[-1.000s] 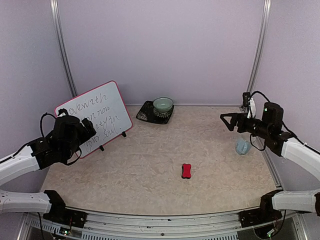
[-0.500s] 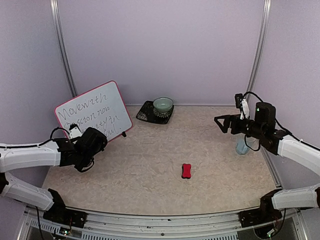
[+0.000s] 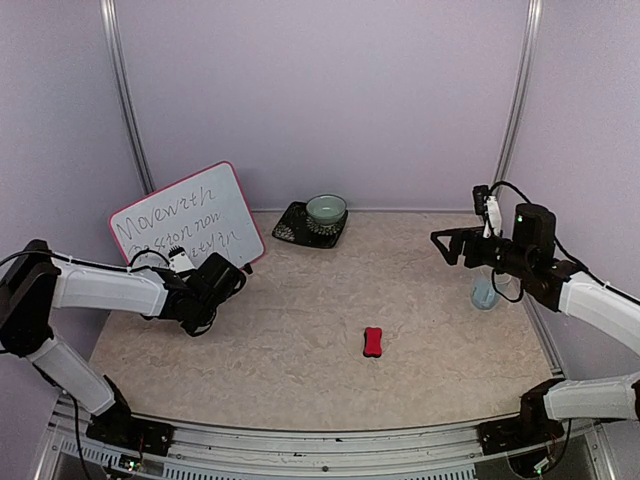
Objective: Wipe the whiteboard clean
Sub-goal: Move the whiteboard to the center of the board.
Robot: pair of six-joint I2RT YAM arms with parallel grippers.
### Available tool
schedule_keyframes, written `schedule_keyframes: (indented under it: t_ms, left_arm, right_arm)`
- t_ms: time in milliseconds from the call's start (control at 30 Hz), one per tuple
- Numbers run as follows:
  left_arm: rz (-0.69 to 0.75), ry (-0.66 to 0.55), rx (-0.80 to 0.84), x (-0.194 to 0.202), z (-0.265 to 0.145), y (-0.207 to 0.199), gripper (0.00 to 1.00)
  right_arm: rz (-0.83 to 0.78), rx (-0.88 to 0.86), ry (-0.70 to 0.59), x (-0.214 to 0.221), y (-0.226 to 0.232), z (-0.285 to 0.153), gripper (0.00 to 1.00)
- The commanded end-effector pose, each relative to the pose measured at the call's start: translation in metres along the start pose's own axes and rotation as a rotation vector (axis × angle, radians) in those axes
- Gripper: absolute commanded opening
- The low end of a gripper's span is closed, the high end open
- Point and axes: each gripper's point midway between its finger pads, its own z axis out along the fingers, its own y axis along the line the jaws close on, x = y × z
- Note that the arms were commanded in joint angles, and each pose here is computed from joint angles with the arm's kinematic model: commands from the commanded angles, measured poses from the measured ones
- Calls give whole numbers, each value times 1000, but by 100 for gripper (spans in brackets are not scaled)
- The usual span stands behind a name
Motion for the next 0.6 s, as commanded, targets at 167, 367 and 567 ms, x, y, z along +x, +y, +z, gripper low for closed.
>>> schedule_keyframes:
  t_ms: [167,367,567]
  left_arm:
    - [34,-11,22,-1,37,-13,87]
    - [62,-12,-48,4,49,-15,85]
    - [56,7,-127,13,55,-13,84]
  right_arm:
    - [-26,-10,-27,-15,9,-6,100]
    - [-28,-21,-28,-18,11,-5,100]
    - [-31,-23,-31,-20,11,-5,100]
